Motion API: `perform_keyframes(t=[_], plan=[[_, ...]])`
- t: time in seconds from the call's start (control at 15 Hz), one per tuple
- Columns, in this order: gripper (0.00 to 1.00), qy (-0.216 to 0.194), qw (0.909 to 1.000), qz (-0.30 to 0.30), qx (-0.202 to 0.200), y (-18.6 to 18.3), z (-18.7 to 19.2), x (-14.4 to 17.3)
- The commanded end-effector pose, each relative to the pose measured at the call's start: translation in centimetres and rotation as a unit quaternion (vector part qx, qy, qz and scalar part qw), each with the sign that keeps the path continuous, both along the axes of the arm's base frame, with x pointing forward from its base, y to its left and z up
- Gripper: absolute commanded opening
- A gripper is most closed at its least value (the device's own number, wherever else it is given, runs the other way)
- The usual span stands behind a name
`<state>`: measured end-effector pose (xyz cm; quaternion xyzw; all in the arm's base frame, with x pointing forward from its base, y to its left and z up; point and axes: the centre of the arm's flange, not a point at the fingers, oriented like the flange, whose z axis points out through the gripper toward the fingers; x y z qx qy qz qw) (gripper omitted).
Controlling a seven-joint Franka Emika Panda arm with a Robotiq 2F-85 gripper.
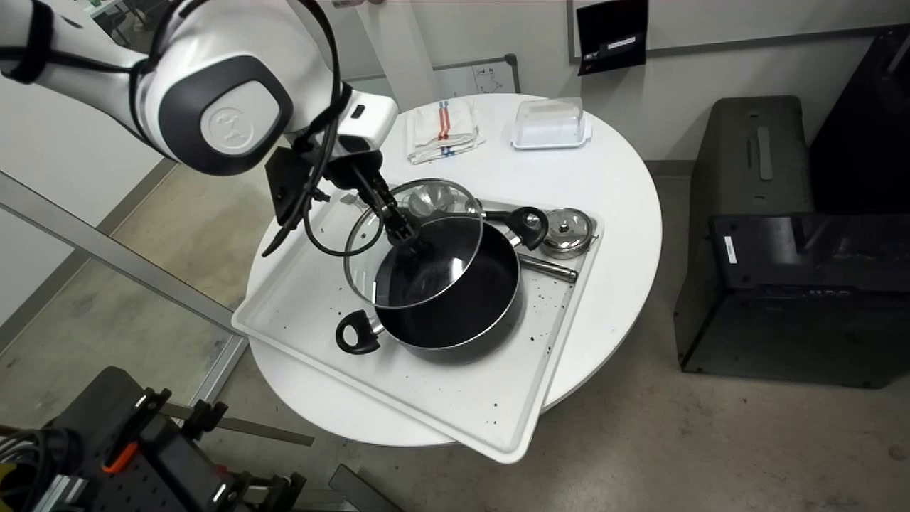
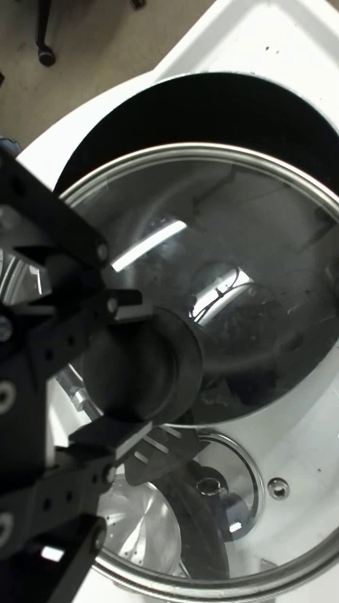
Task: Put the glass lid on the black pot
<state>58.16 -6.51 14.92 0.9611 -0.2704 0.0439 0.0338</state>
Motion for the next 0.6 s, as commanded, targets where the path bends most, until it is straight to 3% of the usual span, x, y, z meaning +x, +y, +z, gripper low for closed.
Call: perform_keyframes(t=[0.0, 0.53], plan=[[0.25, 0.005, 0.9993, -0.038, 0.004, -1.1, -0.1, 1.9], [0.25, 0.02, 0.9956, -0.09, 0.013, -3.4, -0.7, 1.9]])
